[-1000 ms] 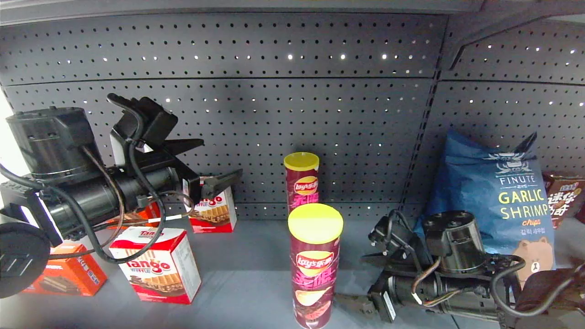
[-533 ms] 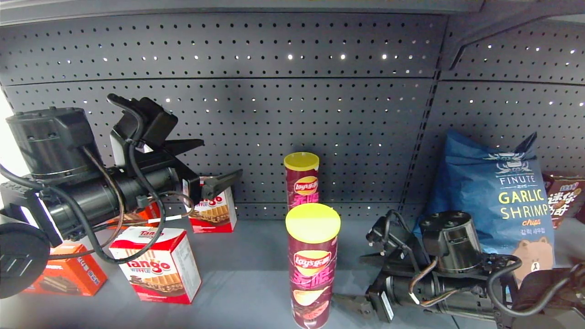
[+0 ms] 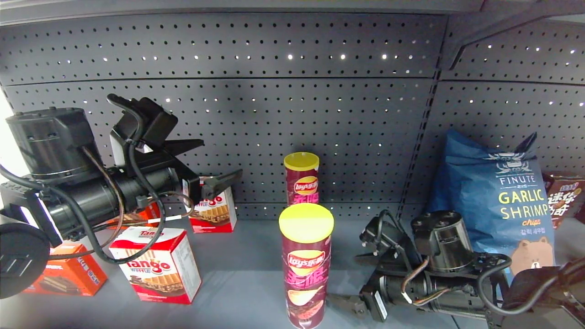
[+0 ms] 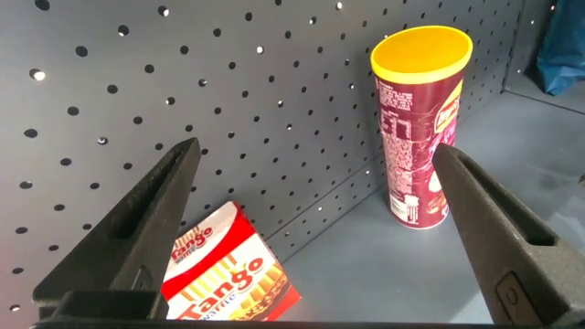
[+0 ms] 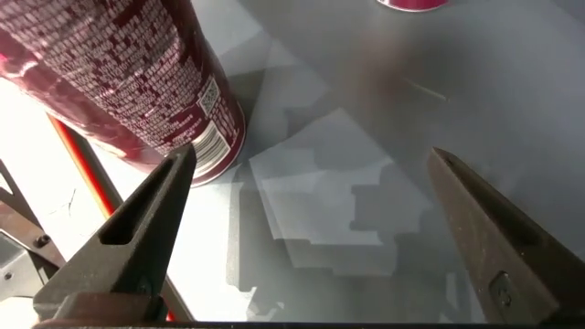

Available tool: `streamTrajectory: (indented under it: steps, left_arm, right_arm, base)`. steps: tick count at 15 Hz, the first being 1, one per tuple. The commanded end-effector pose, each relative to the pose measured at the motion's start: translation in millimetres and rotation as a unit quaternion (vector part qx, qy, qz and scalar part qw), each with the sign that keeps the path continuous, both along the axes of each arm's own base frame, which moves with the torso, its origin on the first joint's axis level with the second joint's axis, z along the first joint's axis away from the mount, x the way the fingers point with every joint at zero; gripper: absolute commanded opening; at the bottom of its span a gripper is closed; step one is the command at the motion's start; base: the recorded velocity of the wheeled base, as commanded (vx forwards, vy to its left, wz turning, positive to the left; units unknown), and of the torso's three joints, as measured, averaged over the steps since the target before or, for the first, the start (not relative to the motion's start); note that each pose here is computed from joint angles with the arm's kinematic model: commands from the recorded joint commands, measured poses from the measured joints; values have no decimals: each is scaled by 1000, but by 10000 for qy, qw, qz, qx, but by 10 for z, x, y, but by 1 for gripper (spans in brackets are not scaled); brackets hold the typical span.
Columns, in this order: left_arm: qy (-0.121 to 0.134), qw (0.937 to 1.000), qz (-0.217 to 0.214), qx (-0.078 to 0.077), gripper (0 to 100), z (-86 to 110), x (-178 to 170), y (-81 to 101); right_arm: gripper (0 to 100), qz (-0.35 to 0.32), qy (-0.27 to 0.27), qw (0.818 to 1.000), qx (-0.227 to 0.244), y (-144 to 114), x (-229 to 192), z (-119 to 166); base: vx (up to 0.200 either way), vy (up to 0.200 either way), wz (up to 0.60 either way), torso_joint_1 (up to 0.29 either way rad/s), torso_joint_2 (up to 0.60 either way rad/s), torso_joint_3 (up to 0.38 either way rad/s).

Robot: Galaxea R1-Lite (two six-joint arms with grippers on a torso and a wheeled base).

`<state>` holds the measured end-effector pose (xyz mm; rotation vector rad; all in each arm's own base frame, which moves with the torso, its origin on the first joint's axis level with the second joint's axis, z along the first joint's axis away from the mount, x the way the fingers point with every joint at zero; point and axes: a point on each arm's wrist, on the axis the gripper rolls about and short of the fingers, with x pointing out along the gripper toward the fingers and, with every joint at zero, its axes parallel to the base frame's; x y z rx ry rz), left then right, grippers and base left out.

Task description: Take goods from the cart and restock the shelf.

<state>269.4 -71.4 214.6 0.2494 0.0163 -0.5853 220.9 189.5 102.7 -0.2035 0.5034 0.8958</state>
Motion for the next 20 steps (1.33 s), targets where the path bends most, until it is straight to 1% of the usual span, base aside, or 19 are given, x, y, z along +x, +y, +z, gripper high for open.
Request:
streamTrajectory:
  steps: [1, 8, 11, 12, 17, 19, 20]
  left_arm:
    - [3, 10000, 1, 2, 100, -3, 1, 0]
    - [18, 10000, 1, 5, 100, -14, -3, 1]
    - [-4, 10000, 1, 0, 100, -10, 2, 0]
    - [-52, 10000, 9, -19, 100, -4, 2, 4]
    - [-52, 10000, 25, -19, 100, -7, -1, 18]
    - [-67, 10000, 40, -22, 100, 2, -1, 22]
    - [-75, 10000, 40, -24, 100, 6, -9, 24]
  right_arm:
    - [100, 10, 30, 10000, -26, 8, 2, -21]
    - [100, 18, 36, 10000, -31, 17, 5, -30]
    - [100, 25, 36, 10000, -31, 20, 2, -30]
    - [100, 25, 65, 10000, -55, 28, 11, -53]
    - [100, 48, 65, 10000, -55, 44, 9, -56]
    - [100, 23, 44, 10000, -35, 14, -11, -33]
    - [100, -59, -74, 9999, 70, -60, -45, 69]
  base:
    - [0, 0, 0, 0, 0, 0]
    - [0, 0, 0, 0, 0, 0]
    - [0, 0, 0, 0, 0, 0]
    - [0, 0, 0, 0, 0, 0]
    - [0, 0, 0, 0, 0, 0]
    - [0, 0, 0, 0, 0, 0]
    - [0, 0, 0, 0, 0, 0]
